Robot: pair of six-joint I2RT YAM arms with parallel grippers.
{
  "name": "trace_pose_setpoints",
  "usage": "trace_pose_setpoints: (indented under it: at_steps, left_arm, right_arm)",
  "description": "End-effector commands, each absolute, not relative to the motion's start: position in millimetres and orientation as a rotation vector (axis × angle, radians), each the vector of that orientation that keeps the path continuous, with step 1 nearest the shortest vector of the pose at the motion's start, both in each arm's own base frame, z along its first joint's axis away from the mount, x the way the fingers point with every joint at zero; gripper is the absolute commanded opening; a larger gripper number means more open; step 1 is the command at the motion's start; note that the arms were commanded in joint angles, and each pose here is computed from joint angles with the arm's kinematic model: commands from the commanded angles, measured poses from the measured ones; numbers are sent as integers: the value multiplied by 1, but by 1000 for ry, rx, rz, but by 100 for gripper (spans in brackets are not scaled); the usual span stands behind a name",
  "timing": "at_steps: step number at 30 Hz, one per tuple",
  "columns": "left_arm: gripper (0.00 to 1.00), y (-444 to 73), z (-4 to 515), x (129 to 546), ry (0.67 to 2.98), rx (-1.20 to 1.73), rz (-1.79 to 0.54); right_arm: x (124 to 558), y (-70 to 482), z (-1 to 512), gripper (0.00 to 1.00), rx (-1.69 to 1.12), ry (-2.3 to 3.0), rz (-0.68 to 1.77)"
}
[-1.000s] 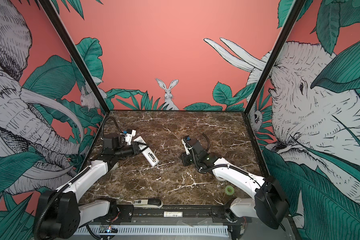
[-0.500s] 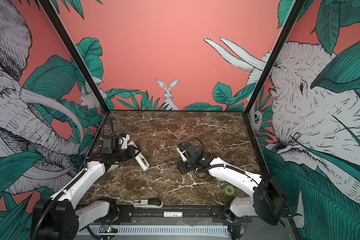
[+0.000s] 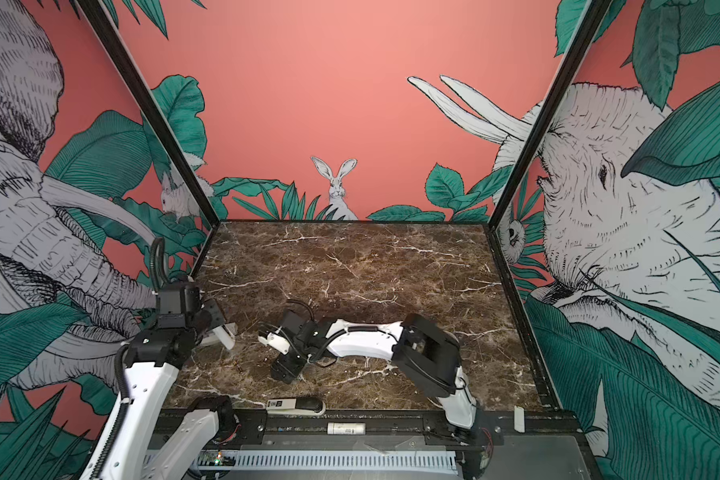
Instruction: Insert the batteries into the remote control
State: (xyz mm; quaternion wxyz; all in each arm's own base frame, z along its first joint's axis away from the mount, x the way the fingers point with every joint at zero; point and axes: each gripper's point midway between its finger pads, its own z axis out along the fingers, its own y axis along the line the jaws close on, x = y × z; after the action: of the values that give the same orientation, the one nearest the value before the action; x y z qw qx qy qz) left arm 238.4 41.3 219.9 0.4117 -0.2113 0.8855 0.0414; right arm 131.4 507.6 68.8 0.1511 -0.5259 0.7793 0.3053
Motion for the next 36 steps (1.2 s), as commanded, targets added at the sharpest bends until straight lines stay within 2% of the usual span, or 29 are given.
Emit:
trace_pose_setpoints:
  at_steps: [1, 6, 9, 16, 22, 26, 36]
  left_arm:
    - [0, 63, 247, 223, 2190, -506, 283]
    - [0, 87, 271, 205, 2138, -518, 473]
    - [0, 89, 282, 200, 2114, -499, 499]
    - [0, 97, 239, 178, 2197, -660, 537]
    - [0, 116, 234, 154, 2042, -828, 618]
    - [0, 122, 212, 146, 1998, -944, 638]
    - [0, 120, 161, 168, 2040, -983, 635]
  right_arm:
    - [128, 545, 82, 81, -1508, 2121, 1013]
    - [124, 562, 72, 84, -1541, 2103, 1041]
    - [120, 567, 67, 85, -1559, 2107, 1052]
    - [123, 566, 75, 85, -1559, 2103, 1024]
    - [142, 532, 89, 85, -1502, 2147, 973]
    - [158, 503, 103, 85, -1462, 2172, 934]
    - [175, 447, 131, 86, -1418, 2217, 794]
